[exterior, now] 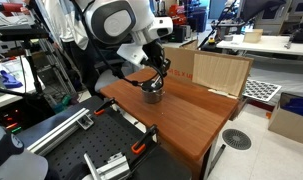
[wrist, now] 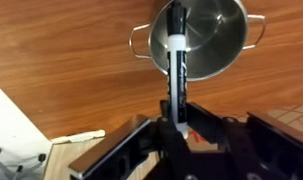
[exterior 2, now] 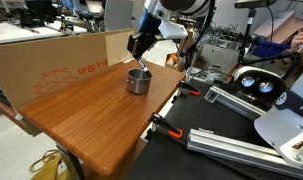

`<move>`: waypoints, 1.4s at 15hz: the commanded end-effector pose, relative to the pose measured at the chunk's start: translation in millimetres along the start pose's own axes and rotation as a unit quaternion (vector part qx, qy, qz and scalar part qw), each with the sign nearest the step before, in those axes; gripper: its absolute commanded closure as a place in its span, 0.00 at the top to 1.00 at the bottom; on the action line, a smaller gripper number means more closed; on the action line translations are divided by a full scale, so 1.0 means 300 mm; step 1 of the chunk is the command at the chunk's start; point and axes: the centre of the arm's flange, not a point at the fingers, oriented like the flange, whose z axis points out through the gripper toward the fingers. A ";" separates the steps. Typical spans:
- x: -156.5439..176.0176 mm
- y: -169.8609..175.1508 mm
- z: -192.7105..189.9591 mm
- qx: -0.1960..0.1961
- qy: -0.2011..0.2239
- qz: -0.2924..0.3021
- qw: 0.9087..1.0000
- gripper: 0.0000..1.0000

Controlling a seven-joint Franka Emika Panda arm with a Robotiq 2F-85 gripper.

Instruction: Pick the marker and put it in the pot

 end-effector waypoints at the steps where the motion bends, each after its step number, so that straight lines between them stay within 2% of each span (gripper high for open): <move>1: -0.001 -0.013 -0.007 0.004 0.011 -0.008 1.000 0.06; 7: 0.031 -0.089 -0.008 0.013 0.011 -0.016 1.000 0.06; 14: 0.074 -0.081 0.049 0.007 0.012 -0.006 1.000 0.06; 20: 0.092 -0.119 0.126 0.000 0.003 -0.007 1.000 0.06; 21: 0.096 -0.120 0.133 -0.002 -0.001 -0.004 1.000 0.25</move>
